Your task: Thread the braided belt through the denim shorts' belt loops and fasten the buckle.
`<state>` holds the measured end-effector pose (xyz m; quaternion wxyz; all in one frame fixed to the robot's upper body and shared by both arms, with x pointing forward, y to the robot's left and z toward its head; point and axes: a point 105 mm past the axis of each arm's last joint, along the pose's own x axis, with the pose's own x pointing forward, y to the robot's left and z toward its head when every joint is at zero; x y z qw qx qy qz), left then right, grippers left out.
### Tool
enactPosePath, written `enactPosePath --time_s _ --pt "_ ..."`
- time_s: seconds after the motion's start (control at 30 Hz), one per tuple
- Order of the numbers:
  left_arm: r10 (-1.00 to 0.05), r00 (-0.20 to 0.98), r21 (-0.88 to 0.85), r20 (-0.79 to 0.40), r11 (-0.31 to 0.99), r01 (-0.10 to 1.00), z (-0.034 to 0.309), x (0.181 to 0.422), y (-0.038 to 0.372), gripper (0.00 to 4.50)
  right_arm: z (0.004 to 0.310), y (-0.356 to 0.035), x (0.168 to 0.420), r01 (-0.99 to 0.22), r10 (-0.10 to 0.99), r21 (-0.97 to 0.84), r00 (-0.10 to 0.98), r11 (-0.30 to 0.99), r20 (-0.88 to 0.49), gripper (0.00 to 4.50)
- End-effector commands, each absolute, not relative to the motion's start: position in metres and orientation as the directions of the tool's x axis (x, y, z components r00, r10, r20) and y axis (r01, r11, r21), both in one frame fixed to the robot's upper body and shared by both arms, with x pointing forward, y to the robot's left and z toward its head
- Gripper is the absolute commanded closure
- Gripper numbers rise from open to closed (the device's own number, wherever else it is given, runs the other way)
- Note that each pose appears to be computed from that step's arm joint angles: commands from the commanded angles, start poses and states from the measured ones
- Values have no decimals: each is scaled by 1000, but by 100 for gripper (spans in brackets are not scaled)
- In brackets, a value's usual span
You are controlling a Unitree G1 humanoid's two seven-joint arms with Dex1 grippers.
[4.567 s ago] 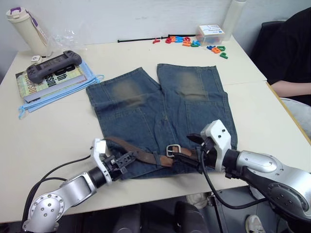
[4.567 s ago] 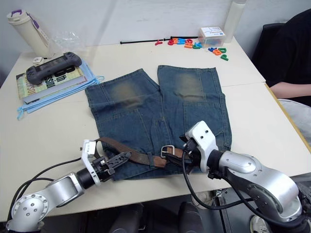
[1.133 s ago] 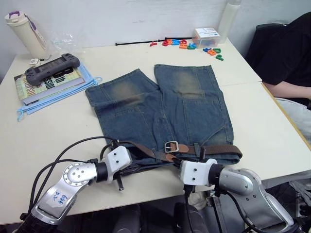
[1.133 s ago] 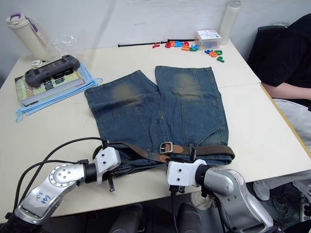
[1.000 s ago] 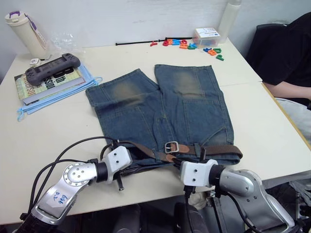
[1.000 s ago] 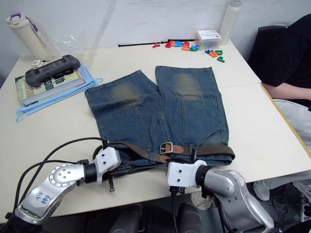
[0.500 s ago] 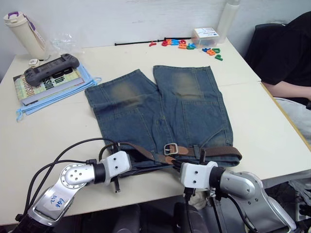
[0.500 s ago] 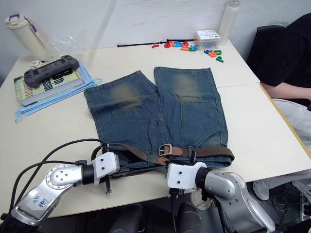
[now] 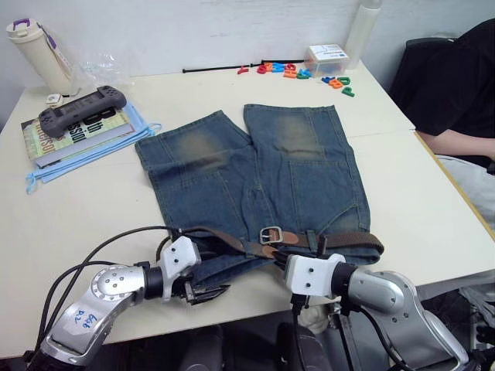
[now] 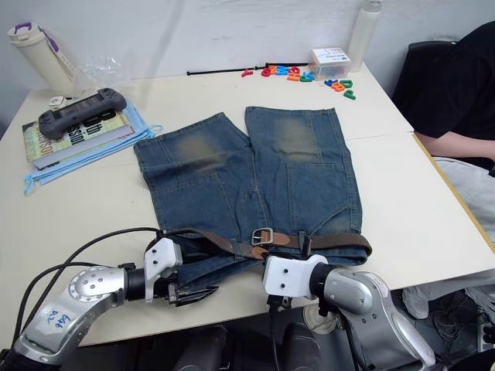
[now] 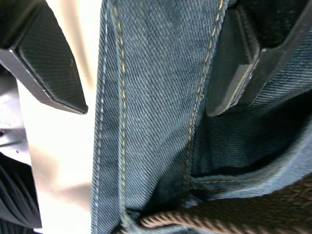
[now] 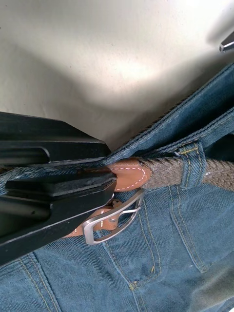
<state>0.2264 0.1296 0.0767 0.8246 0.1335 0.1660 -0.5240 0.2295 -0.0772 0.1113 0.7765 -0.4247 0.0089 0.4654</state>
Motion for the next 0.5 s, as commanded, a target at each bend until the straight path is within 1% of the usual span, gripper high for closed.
enactPosePath --time_s 0.03,0.1,0.2,0.27,0.3,0.4,0.43,0.5 --pt "-725 387 60 -570 433 899 40 221 148 51 122 -77 230 -699 716 -681 588 217 -375 450" --pt "-697 405 85 -592 446 891 33 224 152 51 123 -79 229 -698 714 -683 590 215 -378 450" --pt "-692 395 105 -604 422 900 29 223 152 51 123 -80 229 -698 710 -682 594 220 -379 450" --pt "-695 391 101 -603 419 902 27 223 151 49 124 -80 229 -701 710 -669 601 247 -368 357" --pt "-697 389 99 -602 418 903 26 222 150 49 124 -80 229 -699 708 -670 604 250 -366 327" --pt "-697 389 102 -603 416 903 25 222 150 49 124 -81 230 -690 699 -679 614 250 -367 186" --pt "-698 388 102 -603 414 904 25 222 150 49 124 -82 230 -692 698 -678 613 248 -369 147" --pt "-700 385 101 -602 412 906 24 222 150 49 124 -82 229 -693 697 -677 613 248 -372 147"
